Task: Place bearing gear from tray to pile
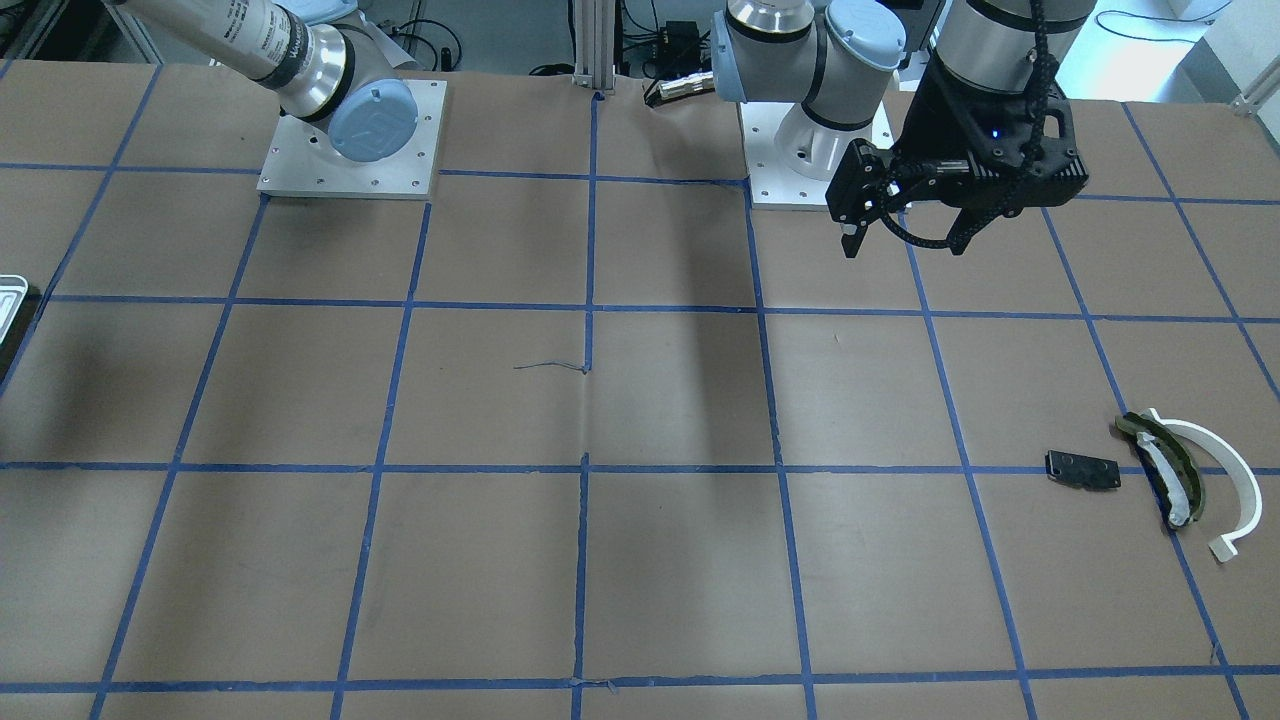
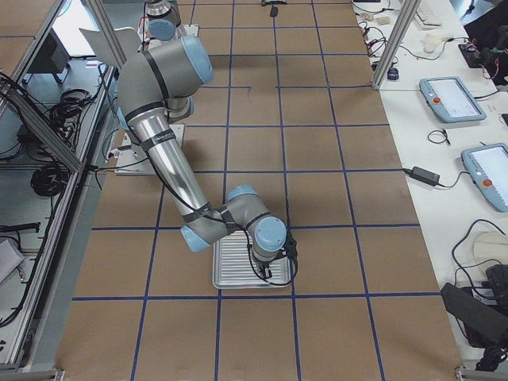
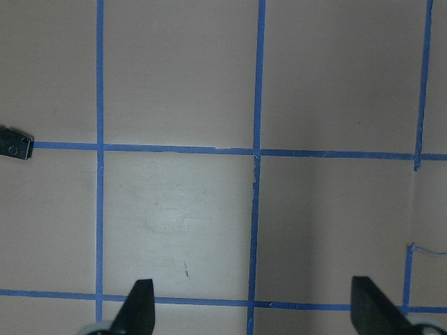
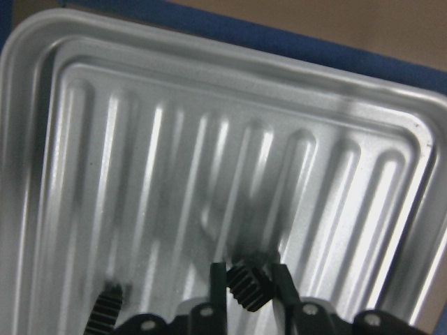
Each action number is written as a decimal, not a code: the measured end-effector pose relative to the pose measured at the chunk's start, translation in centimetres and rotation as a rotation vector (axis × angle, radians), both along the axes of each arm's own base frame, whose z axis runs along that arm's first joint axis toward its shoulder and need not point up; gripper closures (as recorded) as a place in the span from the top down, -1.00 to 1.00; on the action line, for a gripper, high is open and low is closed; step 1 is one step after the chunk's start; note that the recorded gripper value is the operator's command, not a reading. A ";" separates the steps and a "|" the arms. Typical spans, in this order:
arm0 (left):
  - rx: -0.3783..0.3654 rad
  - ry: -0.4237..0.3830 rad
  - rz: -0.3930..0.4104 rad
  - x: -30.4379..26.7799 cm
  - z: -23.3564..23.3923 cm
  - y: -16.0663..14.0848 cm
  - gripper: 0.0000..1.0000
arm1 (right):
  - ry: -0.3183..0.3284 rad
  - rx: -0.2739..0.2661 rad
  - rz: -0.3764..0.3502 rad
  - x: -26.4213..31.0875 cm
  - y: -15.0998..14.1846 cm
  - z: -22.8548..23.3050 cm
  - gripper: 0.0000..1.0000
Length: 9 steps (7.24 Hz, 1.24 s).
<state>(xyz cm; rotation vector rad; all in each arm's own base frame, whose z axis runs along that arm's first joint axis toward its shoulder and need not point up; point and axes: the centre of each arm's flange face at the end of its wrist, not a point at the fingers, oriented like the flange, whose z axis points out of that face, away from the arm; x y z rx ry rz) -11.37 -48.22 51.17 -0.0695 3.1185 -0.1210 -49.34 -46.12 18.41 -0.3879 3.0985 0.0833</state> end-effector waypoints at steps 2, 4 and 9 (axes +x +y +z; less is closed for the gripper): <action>-0.001 0.000 0.000 0.0 0.0 0.0 1.00 | 0.038 0.012 -0.006 0.1 -0.1 2.0 -0.79; -0.004 0.000 0.000 0.0 0.2 -0.2 1.00 | 0.064 0.043 -0.077 3.8 -0.8 8.6 -0.71; -0.002 0.000 0.001 0.0 0.0 -0.2 1.00 | 0.139 0.147 -0.269 30.3 -3.0 26.6 -0.72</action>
